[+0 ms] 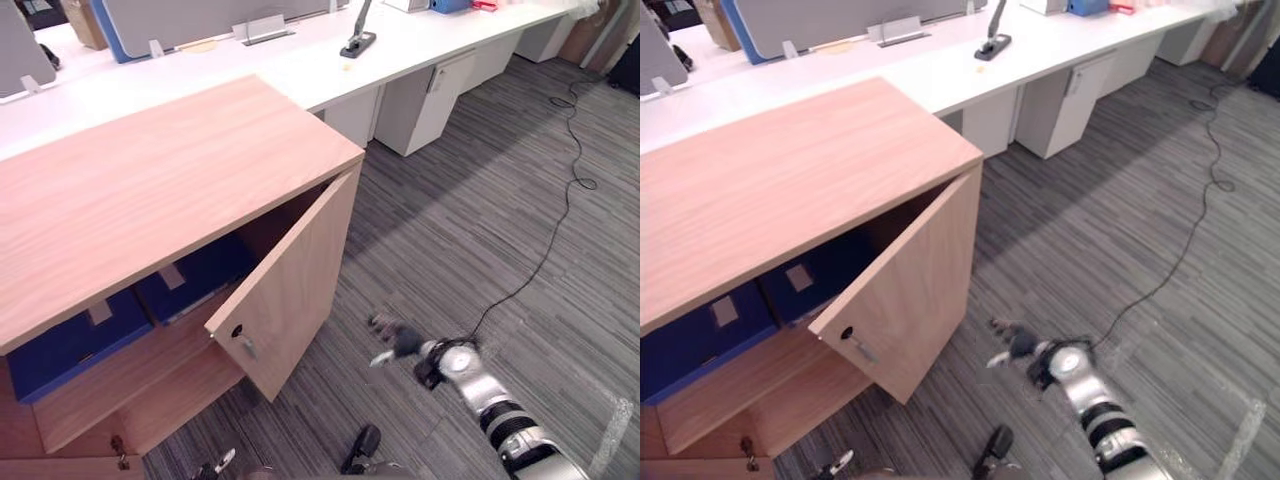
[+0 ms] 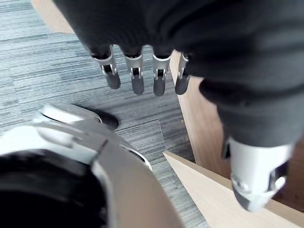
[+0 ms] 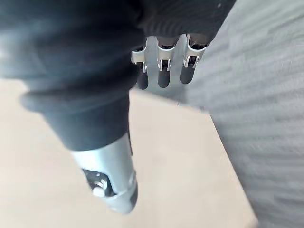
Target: Walk over to the cabinet, pick up the folder, carry it to the office cabinet, place the folder inside the office cabinet, then close the office cabinet door
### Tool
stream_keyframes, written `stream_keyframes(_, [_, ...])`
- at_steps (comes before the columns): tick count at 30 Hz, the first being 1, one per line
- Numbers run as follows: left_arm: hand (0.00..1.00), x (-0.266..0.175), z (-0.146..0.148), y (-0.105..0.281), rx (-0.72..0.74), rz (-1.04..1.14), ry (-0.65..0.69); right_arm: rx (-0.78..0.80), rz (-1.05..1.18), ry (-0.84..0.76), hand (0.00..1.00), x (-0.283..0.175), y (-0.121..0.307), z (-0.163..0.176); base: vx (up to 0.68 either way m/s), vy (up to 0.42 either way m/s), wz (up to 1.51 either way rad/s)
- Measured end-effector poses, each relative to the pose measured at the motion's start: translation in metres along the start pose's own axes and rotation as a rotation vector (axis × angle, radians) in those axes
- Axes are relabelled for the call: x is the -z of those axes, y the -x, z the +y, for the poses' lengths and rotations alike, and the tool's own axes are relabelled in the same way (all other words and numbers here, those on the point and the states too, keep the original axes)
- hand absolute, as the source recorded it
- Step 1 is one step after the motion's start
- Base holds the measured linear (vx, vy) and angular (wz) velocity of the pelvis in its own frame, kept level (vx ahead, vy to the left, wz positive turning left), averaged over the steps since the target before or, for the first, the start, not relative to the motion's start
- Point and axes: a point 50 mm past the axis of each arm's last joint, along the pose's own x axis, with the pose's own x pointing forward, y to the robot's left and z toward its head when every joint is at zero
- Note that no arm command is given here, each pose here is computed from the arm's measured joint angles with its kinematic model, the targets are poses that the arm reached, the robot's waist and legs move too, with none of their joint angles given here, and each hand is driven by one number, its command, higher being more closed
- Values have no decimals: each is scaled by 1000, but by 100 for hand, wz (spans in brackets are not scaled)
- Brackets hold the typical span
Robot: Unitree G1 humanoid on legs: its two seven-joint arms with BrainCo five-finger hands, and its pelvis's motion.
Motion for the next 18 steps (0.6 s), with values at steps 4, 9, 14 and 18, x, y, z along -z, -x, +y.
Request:
stream_keyframes(4, [0,1,0,0,-18,2,7,582,24,-323,0,36,42,-68,9,111,5])
stream_keyframes(9, [0,-9,-8,-1,-50,-39,-13,1191,294,-503,0,111,123,-90,51,121,18])
stream_keyframes(14, [0,-7,-14,0,-61,-40,15,1373,561,-857,0,177,164,-32,9,111,7])
stream_keyframes(18, [0,-8,-18,0,-57,-51,47,1301,728,-1288,0,205,159,54,-87,50,10])
